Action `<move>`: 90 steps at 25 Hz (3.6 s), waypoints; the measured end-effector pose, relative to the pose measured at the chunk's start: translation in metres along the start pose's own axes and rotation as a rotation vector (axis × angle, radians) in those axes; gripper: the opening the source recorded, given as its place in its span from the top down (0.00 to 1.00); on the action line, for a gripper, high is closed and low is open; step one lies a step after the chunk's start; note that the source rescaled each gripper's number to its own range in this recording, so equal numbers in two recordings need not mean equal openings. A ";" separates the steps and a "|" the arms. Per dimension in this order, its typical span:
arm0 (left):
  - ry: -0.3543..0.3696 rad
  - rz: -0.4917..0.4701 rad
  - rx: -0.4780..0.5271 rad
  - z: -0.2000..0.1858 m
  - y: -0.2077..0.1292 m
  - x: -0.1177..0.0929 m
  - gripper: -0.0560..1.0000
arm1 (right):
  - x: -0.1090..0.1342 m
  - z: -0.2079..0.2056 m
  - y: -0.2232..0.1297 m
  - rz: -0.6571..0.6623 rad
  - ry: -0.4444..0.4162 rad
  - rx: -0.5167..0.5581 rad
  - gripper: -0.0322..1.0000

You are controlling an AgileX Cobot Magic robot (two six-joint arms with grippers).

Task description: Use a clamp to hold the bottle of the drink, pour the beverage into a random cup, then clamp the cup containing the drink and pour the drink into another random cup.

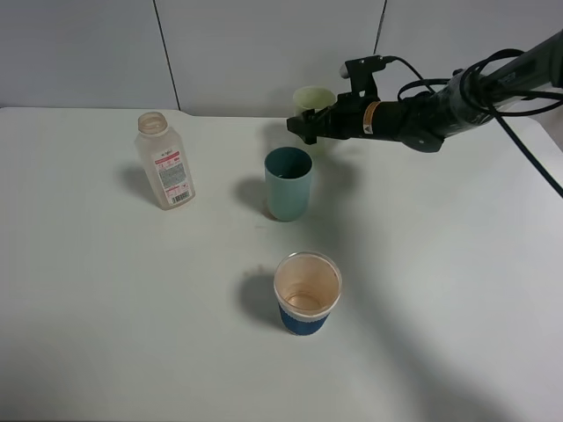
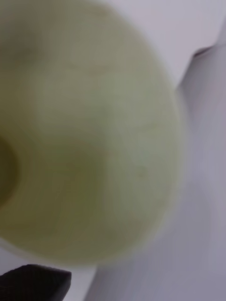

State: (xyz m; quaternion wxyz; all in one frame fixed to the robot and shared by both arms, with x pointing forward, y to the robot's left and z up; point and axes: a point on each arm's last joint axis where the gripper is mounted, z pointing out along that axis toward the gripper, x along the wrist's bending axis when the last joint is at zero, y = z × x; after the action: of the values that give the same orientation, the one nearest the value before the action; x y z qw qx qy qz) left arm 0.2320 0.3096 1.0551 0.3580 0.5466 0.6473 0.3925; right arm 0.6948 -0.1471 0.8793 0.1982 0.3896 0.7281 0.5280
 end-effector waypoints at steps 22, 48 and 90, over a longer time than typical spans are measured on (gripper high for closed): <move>0.001 0.000 0.000 0.000 0.000 0.000 0.00 | 0.043 -0.154 0.054 -0.080 -0.312 0.028 0.04; 0.001 0.000 0.000 0.000 0.000 0.000 0.00 | 0.060 -0.409 0.087 0.125 -0.924 -0.051 0.04; 0.001 0.000 0.000 0.000 0.000 0.000 0.00 | 0.205 -0.510 -0.002 0.109 -0.808 -0.019 0.04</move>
State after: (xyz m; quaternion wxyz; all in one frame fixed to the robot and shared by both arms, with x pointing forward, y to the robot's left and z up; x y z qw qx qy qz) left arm 0.2320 0.3096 1.0551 0.3577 0.5466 0.6473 0.3928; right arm 0.2105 -0.3019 1.0885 0.4435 0.6020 0.5650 0.3489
